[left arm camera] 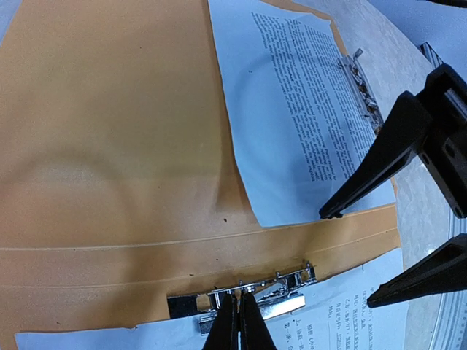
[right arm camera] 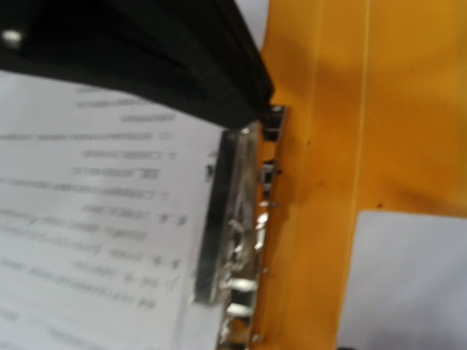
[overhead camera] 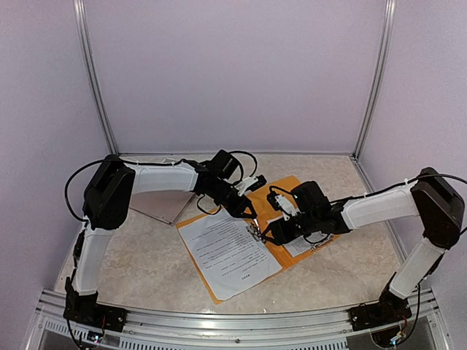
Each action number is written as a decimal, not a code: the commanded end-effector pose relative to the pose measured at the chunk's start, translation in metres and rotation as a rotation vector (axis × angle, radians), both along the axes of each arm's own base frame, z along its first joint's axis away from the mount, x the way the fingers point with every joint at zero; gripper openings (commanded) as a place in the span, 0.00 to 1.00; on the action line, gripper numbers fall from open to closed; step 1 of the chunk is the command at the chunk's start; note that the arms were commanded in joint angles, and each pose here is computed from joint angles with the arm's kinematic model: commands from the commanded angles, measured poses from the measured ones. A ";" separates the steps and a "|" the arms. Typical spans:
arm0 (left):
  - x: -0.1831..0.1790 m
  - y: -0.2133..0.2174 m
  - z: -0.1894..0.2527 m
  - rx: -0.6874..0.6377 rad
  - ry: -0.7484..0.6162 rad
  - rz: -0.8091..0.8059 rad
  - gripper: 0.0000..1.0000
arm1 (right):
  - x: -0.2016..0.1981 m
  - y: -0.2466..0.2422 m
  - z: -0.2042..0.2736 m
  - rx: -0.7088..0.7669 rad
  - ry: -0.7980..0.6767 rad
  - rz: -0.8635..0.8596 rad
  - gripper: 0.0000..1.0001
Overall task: Put the files into the folder
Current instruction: Clamp the file in the folder with some files.
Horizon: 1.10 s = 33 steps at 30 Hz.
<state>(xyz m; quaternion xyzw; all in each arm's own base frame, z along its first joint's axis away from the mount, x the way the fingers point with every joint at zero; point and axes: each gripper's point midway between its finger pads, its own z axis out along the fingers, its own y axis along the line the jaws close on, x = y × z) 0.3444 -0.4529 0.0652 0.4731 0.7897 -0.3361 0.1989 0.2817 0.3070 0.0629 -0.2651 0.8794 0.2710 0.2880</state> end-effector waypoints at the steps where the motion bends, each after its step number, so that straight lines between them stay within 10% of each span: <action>1: -0.007 0.014 -0.013 0.038 0.059 0.022 0.00 | 0.015 0.007 -0.008 -0.089 -0.060 -0.046 0.59; 33: -0.007 0.023 -0.026 0.026 0.108 0.036 0.00 | 0.004 0.024 -0.055 -0.313 -0.049 -0.048 0.30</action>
